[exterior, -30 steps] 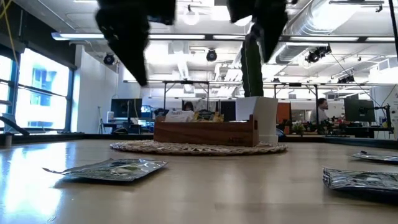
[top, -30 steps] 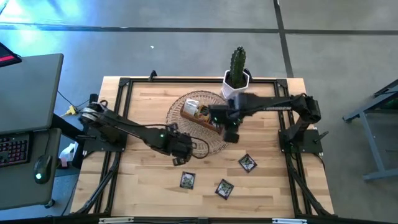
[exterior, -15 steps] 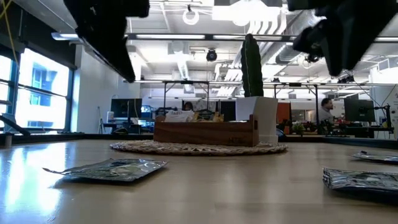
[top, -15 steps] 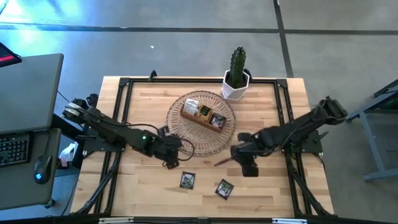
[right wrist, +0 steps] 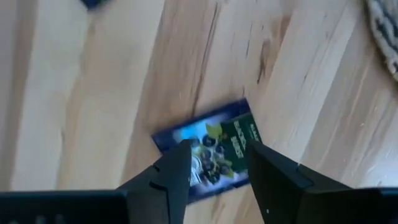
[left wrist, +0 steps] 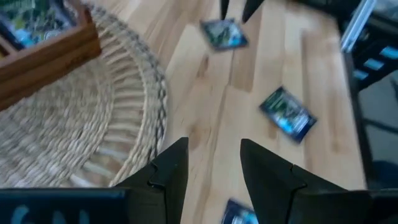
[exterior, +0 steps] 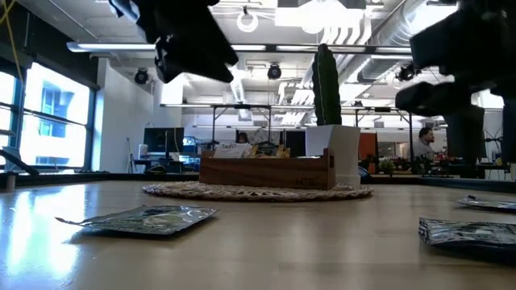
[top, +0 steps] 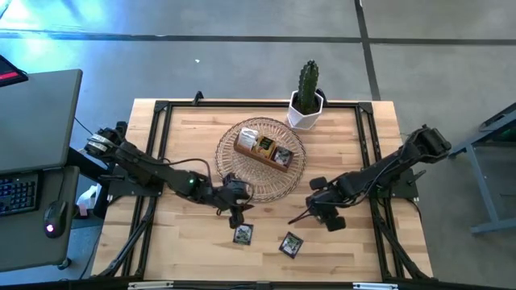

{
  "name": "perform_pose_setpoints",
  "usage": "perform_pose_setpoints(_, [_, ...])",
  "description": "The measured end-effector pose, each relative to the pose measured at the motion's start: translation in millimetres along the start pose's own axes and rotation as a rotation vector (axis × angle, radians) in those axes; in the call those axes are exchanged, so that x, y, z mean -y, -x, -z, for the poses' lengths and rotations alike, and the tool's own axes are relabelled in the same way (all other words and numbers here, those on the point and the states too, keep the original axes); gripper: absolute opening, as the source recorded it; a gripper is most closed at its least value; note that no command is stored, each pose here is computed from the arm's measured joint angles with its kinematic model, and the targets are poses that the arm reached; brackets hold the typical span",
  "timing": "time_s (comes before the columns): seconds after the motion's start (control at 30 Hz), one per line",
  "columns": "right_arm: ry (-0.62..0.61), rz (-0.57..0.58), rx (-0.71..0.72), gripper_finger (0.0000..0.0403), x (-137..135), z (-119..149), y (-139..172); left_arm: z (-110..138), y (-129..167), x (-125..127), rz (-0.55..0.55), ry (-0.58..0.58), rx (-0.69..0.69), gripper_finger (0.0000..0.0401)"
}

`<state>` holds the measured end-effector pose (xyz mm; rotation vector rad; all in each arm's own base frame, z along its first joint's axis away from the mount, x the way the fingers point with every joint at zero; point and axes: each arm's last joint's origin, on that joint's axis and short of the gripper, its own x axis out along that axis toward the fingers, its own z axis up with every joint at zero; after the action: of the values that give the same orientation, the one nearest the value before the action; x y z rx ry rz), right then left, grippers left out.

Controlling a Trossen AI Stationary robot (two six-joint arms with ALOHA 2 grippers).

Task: Pick & Place Tea
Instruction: Put the purple tea pack into the right section of the wooden organizer

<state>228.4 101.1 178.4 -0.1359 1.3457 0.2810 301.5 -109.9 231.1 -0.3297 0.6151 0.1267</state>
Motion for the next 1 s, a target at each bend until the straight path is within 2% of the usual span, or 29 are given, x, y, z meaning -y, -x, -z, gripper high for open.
perform_pose_setpoints(0.17, [0.063, 0.043, -0.051, 0.0177, 6.1, 14.8, -13.4, -6.4, -1.0, -0.5, 0.018, 0.026, 0.047, 0.0144])
perform_pose_setpoints(0.23, [0.063, 0.073, -0.04, 0.0187, 10.6, 19.2, -20.1, -7.5, -1.0, 0.0, 0.022, 0.032, 0.059, 0.0144])
perform_pose_setpoints(0.37, [0.071, 0.063, 0.008, 0.0205, 16.7, 23.8, -31.0, -6.9, -1.0, -0.4, 0.017, 0.022, 0.054, 0.0144])
perform_pose_setpoints(0.57, [0.14, 0.066, 0.023, 0.0214, 24.7, 33.4, -40.8, -6.9, -1.0, -0.5, 0.016, 0.022, 0.054, 0.0144])
perform_pose_setpoints(0.8, [0.141, 0.035, 0.021, 0.0205, 31.7, 48.3, -51.7, -6.9, -1.0, -0.5, 0.013, 0.02, 0.055, 0.0144])
perform_pose_setpoints(1.0, [0.146, 0.043, 0.033, 0.0148, 31.4, 44.1, -47.5, -6.9, -1.0, -0.6, 0.012, 0.018, 0.055, 0.0144])
